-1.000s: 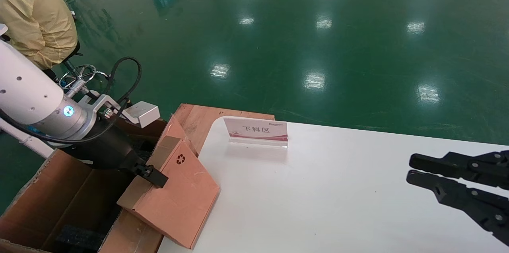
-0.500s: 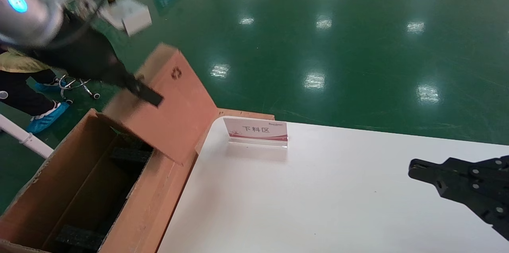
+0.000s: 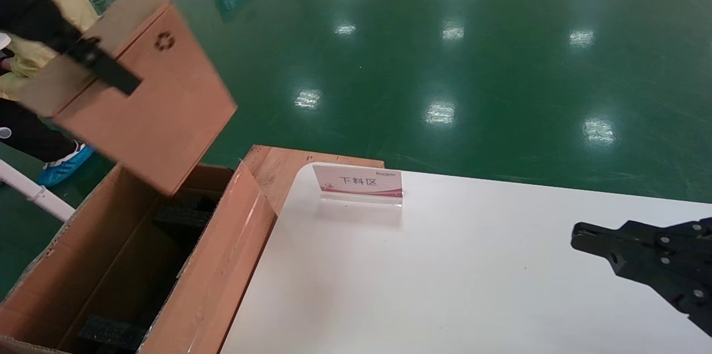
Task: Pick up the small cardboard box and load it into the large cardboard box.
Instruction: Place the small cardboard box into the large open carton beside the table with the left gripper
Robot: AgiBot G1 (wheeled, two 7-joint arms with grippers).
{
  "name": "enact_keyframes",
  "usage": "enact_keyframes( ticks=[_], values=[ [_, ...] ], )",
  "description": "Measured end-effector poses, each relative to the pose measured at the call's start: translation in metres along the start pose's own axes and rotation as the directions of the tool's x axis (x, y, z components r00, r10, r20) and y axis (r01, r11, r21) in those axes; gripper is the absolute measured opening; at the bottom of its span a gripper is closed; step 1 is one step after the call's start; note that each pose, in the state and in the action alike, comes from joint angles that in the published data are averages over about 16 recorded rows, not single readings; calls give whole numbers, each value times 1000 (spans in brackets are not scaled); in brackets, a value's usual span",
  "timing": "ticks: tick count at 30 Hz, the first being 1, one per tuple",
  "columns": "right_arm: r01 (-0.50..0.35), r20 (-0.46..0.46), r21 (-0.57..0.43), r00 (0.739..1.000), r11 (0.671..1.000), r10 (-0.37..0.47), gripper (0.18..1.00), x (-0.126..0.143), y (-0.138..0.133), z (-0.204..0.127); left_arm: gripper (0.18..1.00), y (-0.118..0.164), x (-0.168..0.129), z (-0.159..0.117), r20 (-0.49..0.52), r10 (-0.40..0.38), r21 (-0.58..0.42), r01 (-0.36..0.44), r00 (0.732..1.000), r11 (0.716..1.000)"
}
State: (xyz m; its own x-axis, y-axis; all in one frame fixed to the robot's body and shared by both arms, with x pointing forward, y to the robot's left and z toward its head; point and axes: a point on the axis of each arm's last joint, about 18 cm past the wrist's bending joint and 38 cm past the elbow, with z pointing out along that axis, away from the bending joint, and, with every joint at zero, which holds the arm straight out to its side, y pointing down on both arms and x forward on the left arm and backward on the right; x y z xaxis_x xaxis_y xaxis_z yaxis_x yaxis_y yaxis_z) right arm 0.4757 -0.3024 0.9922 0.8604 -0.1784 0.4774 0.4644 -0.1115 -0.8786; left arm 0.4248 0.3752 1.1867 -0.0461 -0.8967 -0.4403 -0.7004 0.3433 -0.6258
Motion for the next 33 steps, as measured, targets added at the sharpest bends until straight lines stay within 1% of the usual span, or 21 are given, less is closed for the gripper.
enact_keyframes(
  ticks=[3,7,13,22,28,33],
  values=[
    [0,0,0,1000,1000,0,191,0,0,0,251,14,-3,4,15,-41,-64,41,999,997],
    [0,0,0,1000,1000,0,191,0,0,0,250,32,-8,14,31,-93,-138,96,995,986],
    [0,0,0,1000,1000,0,193,0,0,0,249,55,-18,32,51,-145,-207,153,988,966],
    [0,0,0,1000,1000,0,217,0,0,0,247,87,-39,60,54,-192,-246,199,980,948],
    [0,0,0,1000,1000,0,269,0,0,0,247,110,-52,80,36,-211,-253,213,977,944],
    [0,0,0,1000,1000,0,341,0,0,0,246,129,-60,96,18,-218,-253,215,976,943]
  ],
)
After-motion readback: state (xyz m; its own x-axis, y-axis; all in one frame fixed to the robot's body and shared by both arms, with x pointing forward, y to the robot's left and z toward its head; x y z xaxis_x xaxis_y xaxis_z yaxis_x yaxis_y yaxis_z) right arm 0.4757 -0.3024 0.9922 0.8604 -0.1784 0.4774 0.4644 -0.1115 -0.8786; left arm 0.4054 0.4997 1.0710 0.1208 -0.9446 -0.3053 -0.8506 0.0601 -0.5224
